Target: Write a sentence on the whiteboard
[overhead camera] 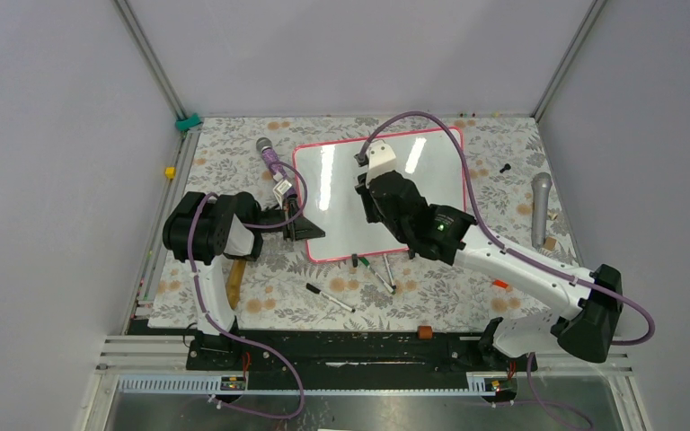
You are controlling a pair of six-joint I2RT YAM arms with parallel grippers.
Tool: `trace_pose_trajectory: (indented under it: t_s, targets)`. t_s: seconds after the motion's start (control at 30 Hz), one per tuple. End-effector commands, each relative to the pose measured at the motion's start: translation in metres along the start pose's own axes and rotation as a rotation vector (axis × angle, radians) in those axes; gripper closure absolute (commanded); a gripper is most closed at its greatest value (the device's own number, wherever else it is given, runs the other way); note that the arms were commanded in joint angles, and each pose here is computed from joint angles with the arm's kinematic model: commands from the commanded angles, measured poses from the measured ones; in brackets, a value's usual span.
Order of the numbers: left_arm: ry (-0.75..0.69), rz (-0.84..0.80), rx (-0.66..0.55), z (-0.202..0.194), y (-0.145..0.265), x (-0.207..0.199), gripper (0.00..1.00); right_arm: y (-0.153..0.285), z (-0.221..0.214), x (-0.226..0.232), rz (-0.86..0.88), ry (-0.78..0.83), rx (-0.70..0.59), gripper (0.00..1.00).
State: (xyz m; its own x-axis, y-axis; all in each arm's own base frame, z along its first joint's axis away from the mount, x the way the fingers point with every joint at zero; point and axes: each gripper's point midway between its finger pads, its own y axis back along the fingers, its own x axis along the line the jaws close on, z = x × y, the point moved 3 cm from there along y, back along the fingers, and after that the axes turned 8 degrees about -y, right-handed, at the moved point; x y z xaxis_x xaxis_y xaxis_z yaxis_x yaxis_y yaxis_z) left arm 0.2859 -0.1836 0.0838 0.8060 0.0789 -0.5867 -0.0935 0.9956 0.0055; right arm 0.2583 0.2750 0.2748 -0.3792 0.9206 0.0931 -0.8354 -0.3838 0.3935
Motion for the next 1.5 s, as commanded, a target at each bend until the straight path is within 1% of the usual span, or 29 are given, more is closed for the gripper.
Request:
trace_pose_trajectory:
  t_s: [0.0, 0.3, 0.5, 0.57, 0.77, 0.97, 1.17, 1.47]
  targets:
    - [-0.081, -0.016, -0.006, 0.005, -0.001, -0.004, 1.0, 0.001, 0.031, 0.011, 0.031, -0.01, -0.076, 1.0]
    - [-0.08, -0.015, -0.01, 0.007, -0.003, -0.006, 1.0, 0.012, 0.028, 0.003, 0.031, -0.04, -0.094, 1.0]
    - [-0.048, -0.008, -0.017, 0.01, -0.003, -0.005, 1.0, 0.027, 0.026, -0.009, 0.016, -0.033, -0.096, 1.0]
    - [-0.01, 0.024, -0.037, 0.01, -0.001, -0.002, 1.0, 0.031, 0.022, -0.011, 0.03, -0.033, -0.094, 1.0]
    - [-0.058, 0.022, -0.031, 0.007, 0.002, -0.001, 1.0, 0.049, 0.017, -0.021, 0.054, -0.057, -0.127, 1.0]
    - [0.039, -0.012, -0.007, 0.007, -0.001, 0.01, 1.0, 0.062, 0.018, -0.029, 0.048, -0.048, -0.119, 1.0]
    - [-0.056, -0.01, -0.007, 0.005, 0.001, 0.006, 1.0, 0.07, 0.015, -0.038, 0.023, -0.025, -0.107, 1.0]
    - [-0.052, -0.018, 0.0, 0.001, 0.0, 0.003, 1.0, 0.062, -0.003, -0.038, 0.016, -0.064, -0.083, 1.0]
